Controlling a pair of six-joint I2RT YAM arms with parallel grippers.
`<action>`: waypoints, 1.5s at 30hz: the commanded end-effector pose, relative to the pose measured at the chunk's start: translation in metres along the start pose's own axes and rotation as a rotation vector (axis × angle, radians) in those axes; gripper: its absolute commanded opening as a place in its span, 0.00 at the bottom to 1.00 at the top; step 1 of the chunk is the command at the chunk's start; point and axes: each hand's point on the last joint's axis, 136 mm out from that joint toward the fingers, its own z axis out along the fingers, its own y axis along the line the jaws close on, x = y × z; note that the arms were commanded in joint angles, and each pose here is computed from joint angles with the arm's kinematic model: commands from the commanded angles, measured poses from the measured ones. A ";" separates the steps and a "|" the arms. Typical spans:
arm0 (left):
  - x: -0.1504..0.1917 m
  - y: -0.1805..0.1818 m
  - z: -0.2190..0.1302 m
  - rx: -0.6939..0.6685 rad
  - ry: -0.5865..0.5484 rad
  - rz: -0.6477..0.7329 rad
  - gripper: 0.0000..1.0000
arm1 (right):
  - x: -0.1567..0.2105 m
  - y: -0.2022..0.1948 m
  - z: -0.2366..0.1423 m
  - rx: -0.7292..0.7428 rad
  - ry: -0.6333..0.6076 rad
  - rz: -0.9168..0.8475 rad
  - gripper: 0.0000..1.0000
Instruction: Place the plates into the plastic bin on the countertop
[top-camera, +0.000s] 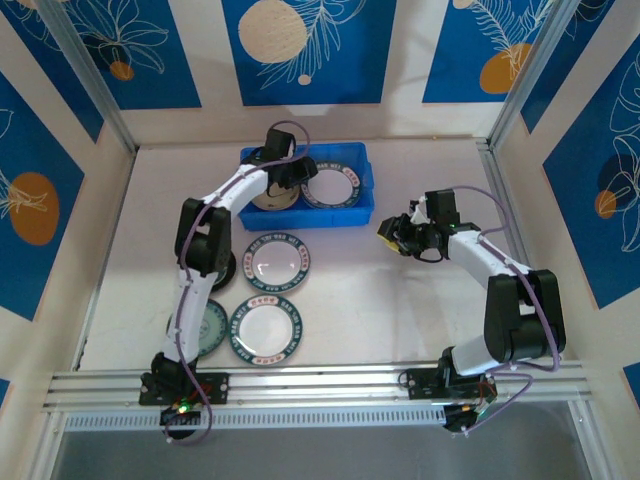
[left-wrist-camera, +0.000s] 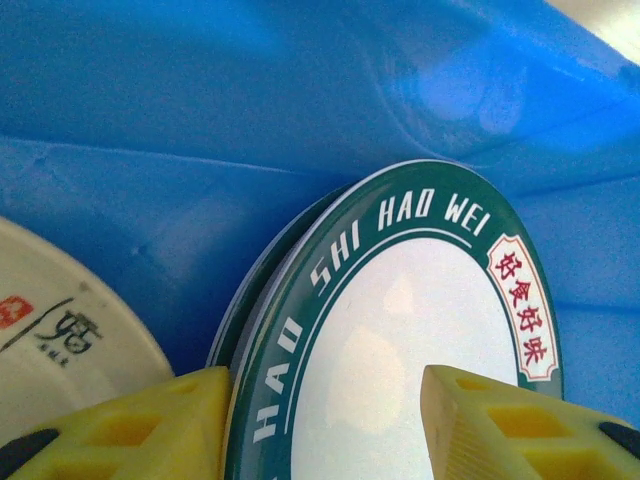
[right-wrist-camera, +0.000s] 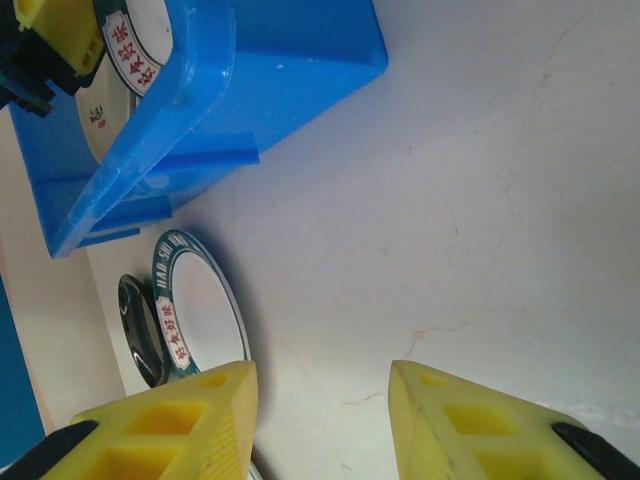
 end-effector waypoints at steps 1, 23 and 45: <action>-0.007 -0.013 -0.001 0.011 -0.021 0.026 0.53 | -0.002 0.005 -0.001 0.015 0.007 -0.020 0.40; -0.043 -0.059 -0.091 0.006 -0.163 0.211 0.91 | 0.010 0.039 -0.010 0.009 -0.013 -0.156 0.41; 0.059 0.078 -0.280 -0.019 -0.213 0.022 0.89 | 0.051 0.094 0.021 -0.099 0.172 -0.316 0.41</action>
